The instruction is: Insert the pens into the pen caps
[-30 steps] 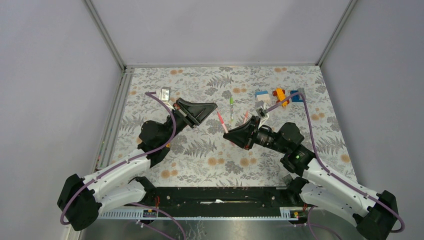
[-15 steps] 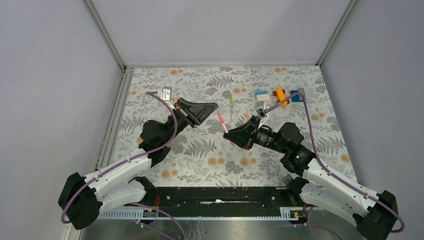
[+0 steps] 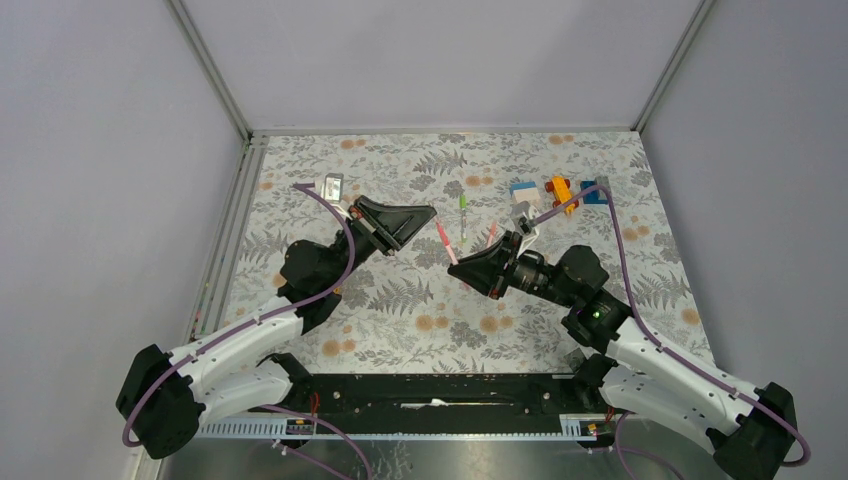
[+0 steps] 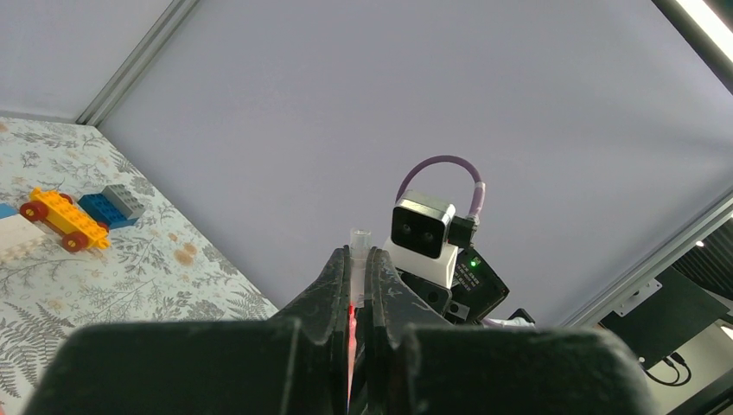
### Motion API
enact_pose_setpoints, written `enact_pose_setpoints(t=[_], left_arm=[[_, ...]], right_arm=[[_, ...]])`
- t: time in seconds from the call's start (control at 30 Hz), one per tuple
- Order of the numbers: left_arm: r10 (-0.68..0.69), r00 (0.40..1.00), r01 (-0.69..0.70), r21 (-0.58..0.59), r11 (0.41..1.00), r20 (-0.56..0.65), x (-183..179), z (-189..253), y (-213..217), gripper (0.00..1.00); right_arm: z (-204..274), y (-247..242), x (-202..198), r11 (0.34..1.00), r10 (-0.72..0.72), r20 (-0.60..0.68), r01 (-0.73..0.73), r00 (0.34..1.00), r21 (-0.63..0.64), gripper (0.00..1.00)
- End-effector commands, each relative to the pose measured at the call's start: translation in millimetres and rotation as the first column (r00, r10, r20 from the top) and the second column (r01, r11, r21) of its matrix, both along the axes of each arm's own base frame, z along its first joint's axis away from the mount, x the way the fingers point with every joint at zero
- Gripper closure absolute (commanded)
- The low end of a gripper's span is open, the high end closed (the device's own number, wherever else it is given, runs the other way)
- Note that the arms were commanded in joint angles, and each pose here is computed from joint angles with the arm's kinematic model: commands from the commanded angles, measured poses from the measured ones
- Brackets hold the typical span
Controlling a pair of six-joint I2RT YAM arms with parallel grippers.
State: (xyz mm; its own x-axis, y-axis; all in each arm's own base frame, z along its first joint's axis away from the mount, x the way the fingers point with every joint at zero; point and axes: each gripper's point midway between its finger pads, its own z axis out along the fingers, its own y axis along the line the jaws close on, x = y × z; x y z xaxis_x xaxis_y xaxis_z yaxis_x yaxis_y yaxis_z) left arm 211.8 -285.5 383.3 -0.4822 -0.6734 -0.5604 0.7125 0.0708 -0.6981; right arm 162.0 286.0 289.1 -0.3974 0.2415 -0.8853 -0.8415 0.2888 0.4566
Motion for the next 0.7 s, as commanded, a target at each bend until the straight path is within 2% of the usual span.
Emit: enact_pose_setpoints(t=[0.0,0.67], left_arm=[[-0.011,0.998,0.015,-0.051,0.999,0.061,-7.0,20.6,4.7,1.00],[-0.027,0.998,0.029,-0.045,0.999,0.050,-4.7,14.6,-0.2,1.00]], right_arm=[[34.0,-2.5,-1.6,0.999,-0.015,0.075,0.011,0.997,0.053,1.00],[36.8,-3.1,0.5,0.998,-0.028,0.078,0.024,0.997,0.057,1.00]])
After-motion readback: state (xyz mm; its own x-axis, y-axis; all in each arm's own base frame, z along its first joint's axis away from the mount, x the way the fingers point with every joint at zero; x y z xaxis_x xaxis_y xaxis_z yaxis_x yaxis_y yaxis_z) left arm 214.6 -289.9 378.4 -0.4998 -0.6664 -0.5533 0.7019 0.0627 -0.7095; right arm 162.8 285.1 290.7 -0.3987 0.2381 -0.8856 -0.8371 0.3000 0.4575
